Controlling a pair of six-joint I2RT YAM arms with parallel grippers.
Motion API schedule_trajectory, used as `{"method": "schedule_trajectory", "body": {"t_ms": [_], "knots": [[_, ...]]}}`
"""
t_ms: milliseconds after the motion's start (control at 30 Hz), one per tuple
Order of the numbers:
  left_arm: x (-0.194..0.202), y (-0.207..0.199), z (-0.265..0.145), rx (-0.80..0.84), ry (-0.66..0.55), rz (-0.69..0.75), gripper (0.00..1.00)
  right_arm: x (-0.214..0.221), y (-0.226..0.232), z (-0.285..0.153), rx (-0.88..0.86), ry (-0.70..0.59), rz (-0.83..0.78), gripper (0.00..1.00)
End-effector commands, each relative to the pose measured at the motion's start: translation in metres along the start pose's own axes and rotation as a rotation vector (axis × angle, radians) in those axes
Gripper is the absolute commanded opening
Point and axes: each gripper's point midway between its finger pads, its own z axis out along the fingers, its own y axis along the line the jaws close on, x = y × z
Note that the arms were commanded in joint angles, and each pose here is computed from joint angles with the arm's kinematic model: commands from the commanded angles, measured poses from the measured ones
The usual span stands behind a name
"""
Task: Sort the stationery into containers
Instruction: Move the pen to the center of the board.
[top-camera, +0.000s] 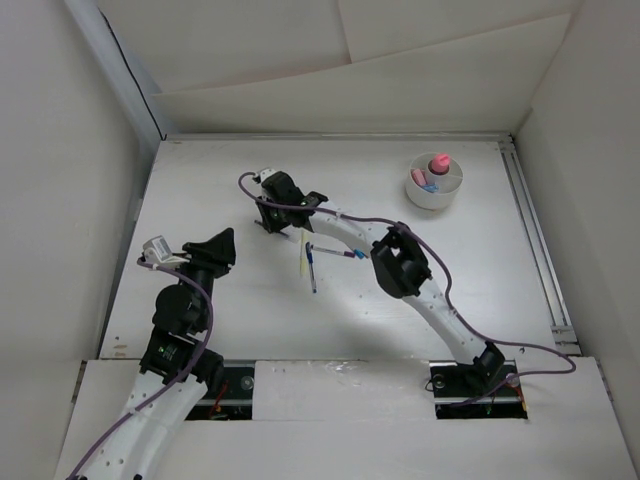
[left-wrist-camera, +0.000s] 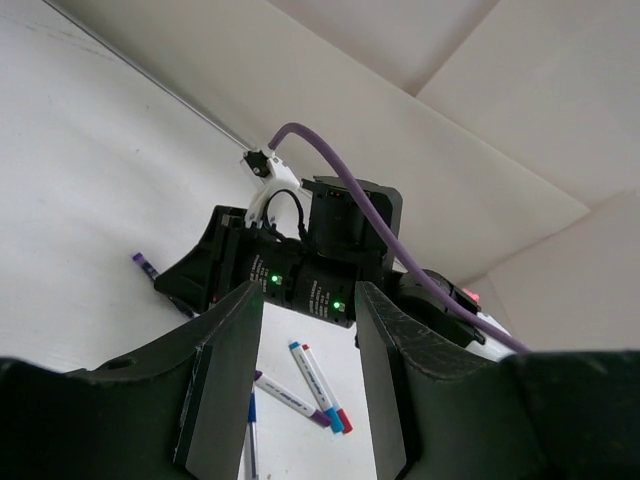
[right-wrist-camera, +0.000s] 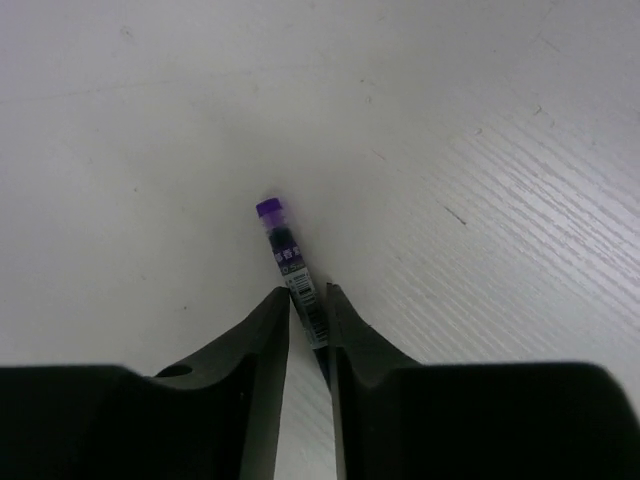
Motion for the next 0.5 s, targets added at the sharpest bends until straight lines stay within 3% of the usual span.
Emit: {"method": "schedule_trajectory", "body": {"t_ms": [0, 267, 467], "knots": [[-0.005, -0.007, -0.001, 0.033, -0.019, -0.016, 0.39, 0.002, -0.004, -0.015, 0.055, 0.009, -0.005, 0.25], [-0.005, -0.007, -0.001, 0.033, -0.019, -0.016, 0.39, 0.005, -0.021, -0.024, 0.143, 0.012, -0.030, 0.02], [-0.003, -0.008, -0.001, 0.040, -0.012, -0.016, 0.39, 0.017, -0.037, -0.039, 0.182, 0.046, 0.074, 0.00]]}}
